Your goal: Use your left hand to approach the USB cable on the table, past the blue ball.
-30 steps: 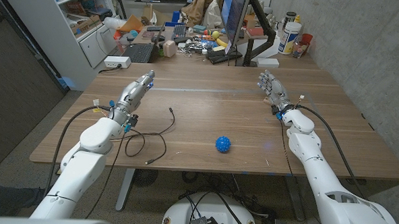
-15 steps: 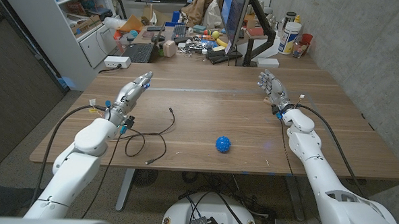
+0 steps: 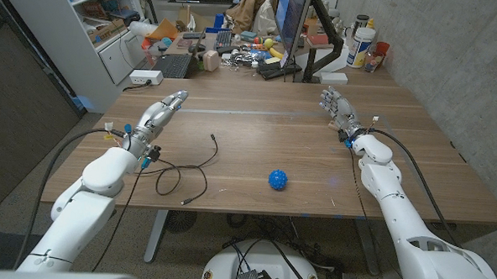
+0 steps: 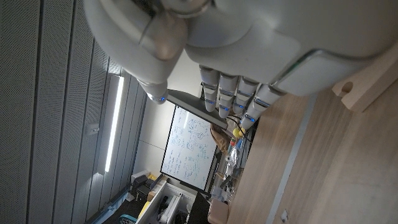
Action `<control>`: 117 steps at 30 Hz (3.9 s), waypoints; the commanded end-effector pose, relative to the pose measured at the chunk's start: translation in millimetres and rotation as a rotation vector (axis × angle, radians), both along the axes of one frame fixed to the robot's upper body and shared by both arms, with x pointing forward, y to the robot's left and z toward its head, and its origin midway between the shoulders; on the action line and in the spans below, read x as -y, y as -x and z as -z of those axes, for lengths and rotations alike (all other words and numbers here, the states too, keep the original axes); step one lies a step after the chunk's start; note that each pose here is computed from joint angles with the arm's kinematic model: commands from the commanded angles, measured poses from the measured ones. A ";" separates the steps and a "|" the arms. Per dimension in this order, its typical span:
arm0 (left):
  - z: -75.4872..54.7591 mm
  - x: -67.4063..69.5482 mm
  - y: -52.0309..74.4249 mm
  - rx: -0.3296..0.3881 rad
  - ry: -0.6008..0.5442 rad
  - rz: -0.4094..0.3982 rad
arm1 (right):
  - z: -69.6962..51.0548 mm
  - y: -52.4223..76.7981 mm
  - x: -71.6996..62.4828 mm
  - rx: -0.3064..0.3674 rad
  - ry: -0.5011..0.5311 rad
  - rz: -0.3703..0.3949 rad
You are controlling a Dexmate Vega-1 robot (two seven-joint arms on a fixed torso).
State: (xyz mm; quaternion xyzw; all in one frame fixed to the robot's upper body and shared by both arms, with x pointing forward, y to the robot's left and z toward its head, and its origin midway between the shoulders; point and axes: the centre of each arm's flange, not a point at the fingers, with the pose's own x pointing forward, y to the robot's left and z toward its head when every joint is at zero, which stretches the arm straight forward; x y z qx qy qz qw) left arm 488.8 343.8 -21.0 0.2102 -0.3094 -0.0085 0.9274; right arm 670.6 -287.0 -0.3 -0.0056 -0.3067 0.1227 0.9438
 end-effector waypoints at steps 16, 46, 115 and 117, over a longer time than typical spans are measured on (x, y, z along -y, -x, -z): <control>1.0 -14.6 33.0 -0.006 -0.087 -0.104 | -5.9 -2.9 -3.5 0.006 0.032 -0.013; 2.6 -11.2 46.0 0.005 -0.206 -0.234 | -13.4 -6.5 0.4 0.023 0.023 0.003; 14.4 9.0 52.9 -0.007 -0.582 -0.480 | -12.6 -5.5 7.2 0.035 -0.013 0.036; 14.7 9.6 53.2 -0.005 -0.597 -0.491 | -12.8 -5.3 7.2 0.035 -0.013 0.036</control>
